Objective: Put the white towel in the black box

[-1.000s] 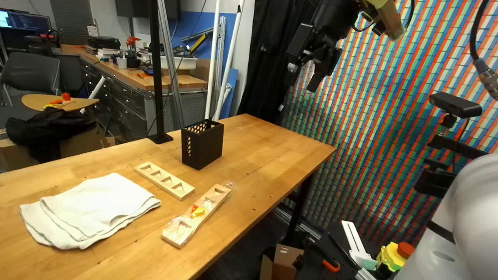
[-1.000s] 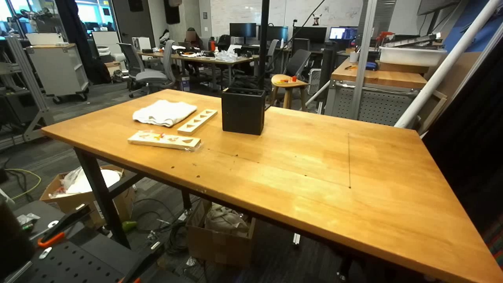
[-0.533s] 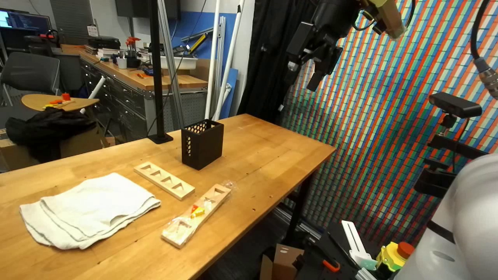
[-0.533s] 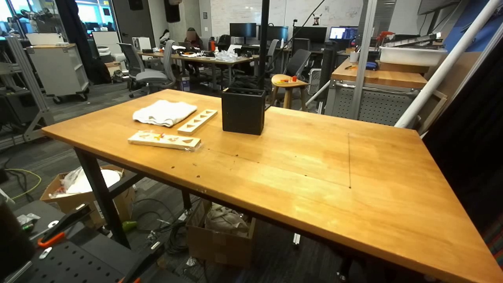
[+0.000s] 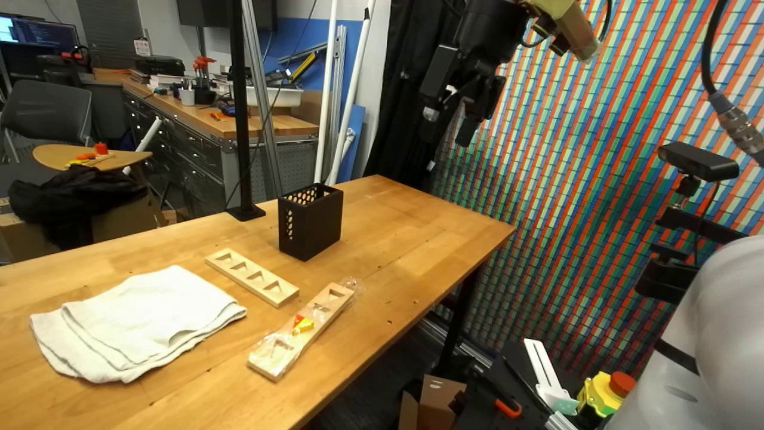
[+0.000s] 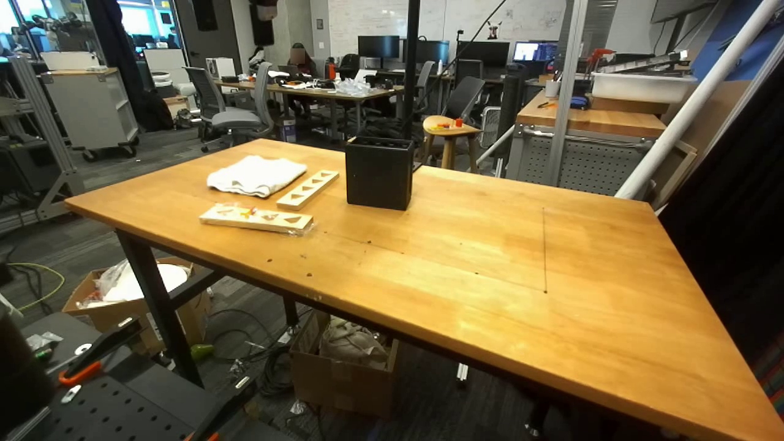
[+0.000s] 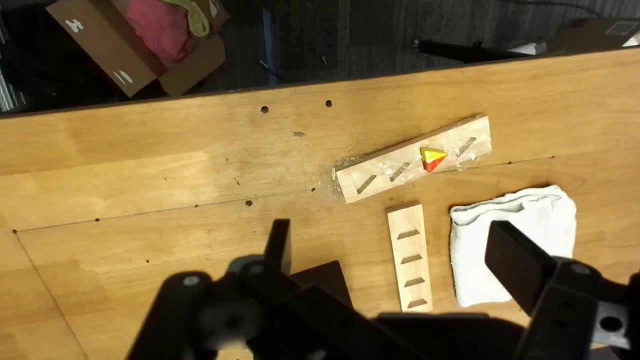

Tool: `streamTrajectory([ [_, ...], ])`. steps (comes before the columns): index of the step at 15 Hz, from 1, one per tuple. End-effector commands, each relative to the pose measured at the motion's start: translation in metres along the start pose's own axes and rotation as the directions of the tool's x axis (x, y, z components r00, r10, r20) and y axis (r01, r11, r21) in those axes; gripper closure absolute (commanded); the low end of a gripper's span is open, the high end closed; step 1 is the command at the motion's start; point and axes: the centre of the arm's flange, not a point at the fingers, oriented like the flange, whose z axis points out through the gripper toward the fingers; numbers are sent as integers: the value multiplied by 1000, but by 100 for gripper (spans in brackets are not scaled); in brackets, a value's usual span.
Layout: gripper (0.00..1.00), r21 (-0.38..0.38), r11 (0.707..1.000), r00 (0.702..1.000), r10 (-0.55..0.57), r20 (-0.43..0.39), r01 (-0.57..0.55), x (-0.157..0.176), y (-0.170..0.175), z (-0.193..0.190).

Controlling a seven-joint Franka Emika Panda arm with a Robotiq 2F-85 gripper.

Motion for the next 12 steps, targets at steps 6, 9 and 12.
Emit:
streamTrajectory([
  [6,0,-90,971,973,-227,-40,222,99,-106,22],
  [9,0,-85,955,955,-291,-63,285,130,-140,37],
  [12,0,-94,933,934,-354,-49,348,158,-179,61],
])
